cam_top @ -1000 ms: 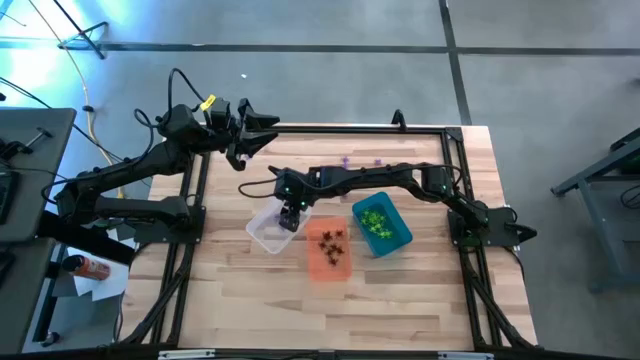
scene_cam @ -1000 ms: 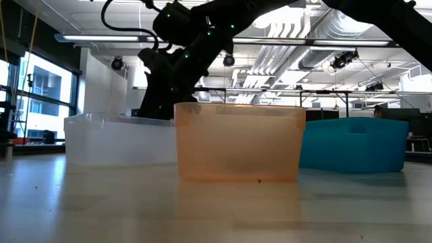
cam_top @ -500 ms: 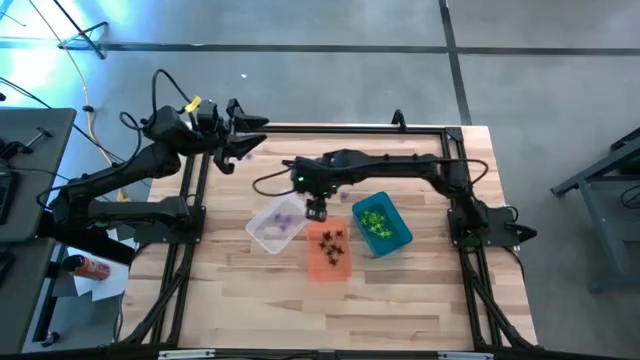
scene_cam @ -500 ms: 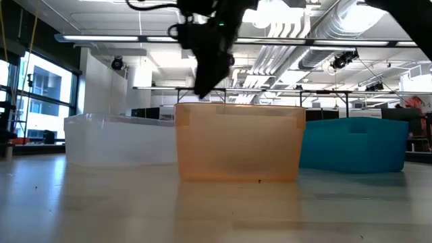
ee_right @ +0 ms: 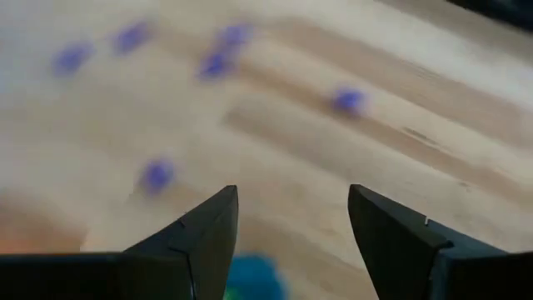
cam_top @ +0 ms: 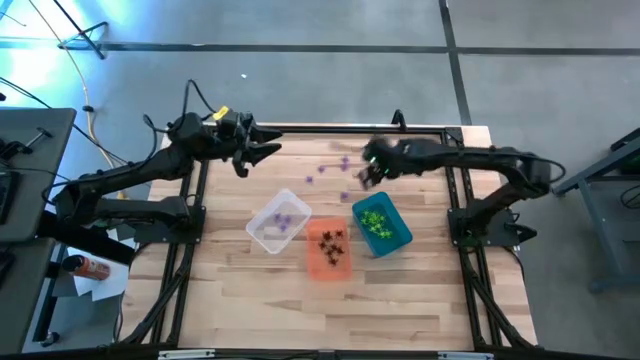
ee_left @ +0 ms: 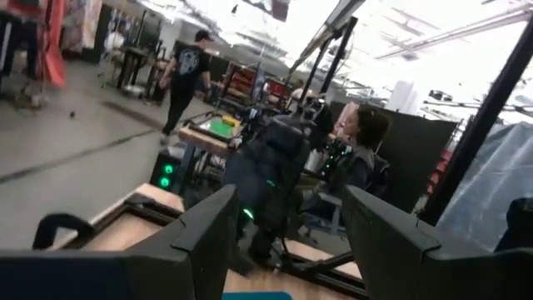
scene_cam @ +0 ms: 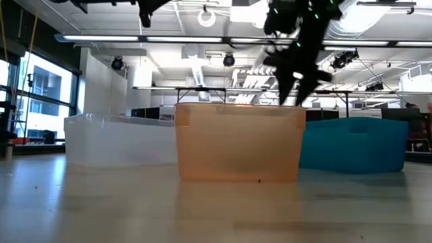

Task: Sort Halloween decoration
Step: Put the purple spider toy into the transparent bin

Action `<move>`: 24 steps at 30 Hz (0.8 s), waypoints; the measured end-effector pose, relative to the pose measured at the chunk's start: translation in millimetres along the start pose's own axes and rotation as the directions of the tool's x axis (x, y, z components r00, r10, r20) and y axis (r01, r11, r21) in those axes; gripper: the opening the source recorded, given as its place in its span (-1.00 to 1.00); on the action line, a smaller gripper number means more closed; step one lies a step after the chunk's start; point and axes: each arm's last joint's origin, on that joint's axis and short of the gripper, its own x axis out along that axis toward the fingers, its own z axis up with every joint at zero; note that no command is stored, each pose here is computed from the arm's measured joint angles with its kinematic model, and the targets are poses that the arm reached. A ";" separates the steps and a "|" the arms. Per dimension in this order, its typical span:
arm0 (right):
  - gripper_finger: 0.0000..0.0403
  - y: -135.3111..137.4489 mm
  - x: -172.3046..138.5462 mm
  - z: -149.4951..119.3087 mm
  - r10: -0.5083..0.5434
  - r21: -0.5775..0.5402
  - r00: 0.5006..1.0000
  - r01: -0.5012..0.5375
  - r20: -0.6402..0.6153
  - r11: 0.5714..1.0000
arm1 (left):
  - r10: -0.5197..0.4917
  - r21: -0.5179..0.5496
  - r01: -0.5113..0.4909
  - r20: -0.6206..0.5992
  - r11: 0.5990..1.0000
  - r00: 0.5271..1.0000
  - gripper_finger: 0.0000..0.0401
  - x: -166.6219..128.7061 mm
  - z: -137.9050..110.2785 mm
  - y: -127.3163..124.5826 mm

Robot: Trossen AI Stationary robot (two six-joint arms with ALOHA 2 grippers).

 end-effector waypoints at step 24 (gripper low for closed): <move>0.11 -94.5 121.6 32.2 0.044 0.433 0.989 0.021 -0.139 0.901 | 0.028 -0.259 0.010 0.145 0.966 0.989 0.01 45.0 -17.7 29.0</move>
